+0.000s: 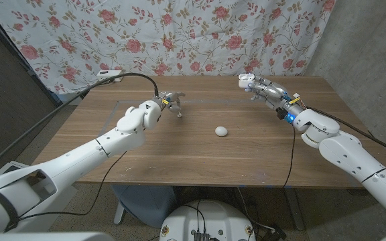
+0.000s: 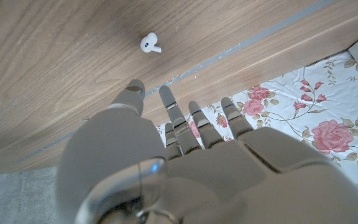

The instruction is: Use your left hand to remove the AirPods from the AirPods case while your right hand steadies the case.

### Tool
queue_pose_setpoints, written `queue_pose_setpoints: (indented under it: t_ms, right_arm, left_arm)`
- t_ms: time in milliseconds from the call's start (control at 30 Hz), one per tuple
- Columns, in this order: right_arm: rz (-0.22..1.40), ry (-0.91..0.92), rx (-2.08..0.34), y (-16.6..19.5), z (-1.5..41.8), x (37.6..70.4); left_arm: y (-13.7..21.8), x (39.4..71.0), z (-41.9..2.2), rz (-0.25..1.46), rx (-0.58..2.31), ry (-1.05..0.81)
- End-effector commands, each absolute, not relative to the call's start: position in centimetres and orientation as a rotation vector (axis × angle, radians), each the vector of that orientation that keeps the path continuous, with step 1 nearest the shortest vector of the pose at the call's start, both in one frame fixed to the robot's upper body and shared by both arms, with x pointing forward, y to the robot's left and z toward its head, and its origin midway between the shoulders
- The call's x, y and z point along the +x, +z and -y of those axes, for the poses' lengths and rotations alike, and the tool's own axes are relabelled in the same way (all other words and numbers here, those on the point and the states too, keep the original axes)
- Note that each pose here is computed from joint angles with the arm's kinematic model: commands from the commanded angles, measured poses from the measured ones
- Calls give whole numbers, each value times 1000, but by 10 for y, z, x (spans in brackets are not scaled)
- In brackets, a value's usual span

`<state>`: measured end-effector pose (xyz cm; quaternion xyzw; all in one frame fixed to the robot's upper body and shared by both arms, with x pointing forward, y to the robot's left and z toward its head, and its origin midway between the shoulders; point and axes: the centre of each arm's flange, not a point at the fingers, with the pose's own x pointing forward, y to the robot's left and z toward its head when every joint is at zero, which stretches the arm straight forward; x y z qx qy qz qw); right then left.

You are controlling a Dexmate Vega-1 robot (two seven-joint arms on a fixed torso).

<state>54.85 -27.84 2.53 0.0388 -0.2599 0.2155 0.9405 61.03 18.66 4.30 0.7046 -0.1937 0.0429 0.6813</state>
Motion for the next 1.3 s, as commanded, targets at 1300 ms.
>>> queue_pose_setpoints:
  t_ms: [1300]
  right_arm:
    - [523,278,1,15,282,568]
  left_arm:
    - [140,535,-132,926,1362,103]
